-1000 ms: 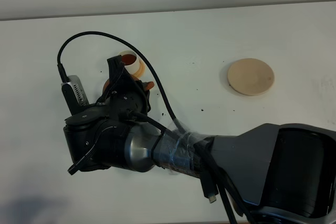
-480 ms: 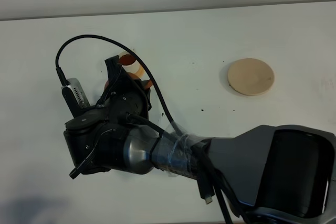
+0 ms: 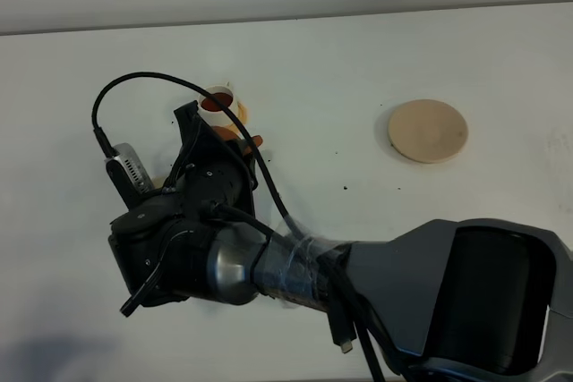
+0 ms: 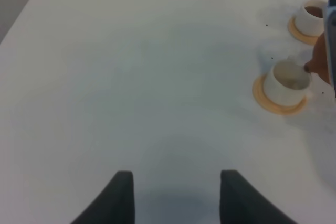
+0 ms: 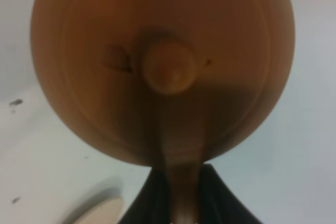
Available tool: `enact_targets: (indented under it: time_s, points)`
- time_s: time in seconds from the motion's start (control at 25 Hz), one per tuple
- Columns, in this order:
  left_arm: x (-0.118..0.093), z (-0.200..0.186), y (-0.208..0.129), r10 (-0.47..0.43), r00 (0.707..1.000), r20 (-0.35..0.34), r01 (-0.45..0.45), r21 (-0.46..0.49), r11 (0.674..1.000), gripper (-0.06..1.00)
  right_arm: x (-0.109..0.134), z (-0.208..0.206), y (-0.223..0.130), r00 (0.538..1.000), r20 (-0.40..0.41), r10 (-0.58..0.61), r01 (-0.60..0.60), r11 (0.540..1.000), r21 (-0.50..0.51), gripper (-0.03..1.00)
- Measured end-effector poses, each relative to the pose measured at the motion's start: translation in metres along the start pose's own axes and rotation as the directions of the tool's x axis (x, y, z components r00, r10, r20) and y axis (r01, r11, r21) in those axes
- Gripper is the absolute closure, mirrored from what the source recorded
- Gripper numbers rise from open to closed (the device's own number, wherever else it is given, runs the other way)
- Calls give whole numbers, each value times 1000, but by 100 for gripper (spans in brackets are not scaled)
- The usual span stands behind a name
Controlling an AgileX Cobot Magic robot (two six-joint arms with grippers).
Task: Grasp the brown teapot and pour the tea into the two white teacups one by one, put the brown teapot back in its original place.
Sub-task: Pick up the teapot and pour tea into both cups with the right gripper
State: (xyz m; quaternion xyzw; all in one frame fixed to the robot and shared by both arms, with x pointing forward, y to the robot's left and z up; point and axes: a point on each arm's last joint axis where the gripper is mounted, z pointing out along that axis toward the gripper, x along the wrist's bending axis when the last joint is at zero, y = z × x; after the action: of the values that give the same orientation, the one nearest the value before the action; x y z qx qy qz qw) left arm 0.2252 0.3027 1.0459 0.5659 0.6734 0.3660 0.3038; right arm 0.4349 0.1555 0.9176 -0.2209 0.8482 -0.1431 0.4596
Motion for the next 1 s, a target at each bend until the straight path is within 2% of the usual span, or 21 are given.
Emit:
enact_targets:
  time_s: [1.0]
  points:
    - [0, 0, 0, 0, 1000, 0, 0, 0, 1000, 56, -5, -7, 5, 986, 119, -121, 118, 993, 31, 88]
